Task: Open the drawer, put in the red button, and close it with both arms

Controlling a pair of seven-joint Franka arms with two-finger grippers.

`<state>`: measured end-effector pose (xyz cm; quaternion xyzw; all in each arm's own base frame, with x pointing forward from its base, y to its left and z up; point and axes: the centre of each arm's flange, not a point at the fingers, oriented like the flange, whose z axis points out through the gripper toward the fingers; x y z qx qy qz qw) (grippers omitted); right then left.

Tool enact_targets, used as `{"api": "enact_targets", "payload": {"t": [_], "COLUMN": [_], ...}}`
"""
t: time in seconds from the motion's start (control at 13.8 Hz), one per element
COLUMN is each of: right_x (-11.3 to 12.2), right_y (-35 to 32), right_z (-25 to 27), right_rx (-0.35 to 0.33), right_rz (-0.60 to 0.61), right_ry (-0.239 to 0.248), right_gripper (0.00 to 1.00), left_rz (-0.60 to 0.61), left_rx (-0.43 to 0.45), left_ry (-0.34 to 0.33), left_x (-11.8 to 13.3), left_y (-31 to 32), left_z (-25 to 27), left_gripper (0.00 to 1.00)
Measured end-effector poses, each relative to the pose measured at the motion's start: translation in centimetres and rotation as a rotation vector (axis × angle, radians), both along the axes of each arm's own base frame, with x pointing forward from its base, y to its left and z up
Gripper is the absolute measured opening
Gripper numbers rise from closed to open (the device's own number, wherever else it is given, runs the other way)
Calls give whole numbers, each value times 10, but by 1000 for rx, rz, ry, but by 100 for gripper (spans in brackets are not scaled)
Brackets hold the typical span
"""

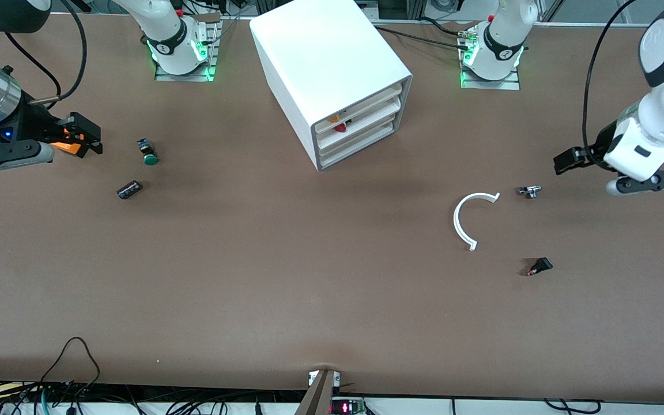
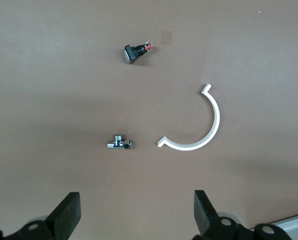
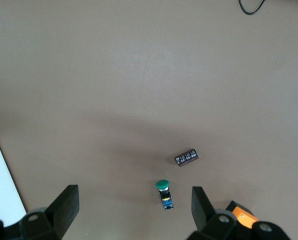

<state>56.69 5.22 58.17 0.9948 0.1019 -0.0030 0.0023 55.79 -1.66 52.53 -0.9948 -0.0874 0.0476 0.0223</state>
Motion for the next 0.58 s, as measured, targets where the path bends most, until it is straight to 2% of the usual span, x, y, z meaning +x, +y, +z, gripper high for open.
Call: {"api": "enact_targets", "payload": {"t": [0.58], "right_x": [1], "right_y": [-1], "right_z": [0], "right_rx": [1], "right_rz": [-1], "right_ry": [-8], "right_gripper": [100], "left_rz": [-17], "left_rx": [-39], "left_ry": [-7], "left_x": [-9], "left_y": [31], "left_z": [16], "left_gripper": [100]}}
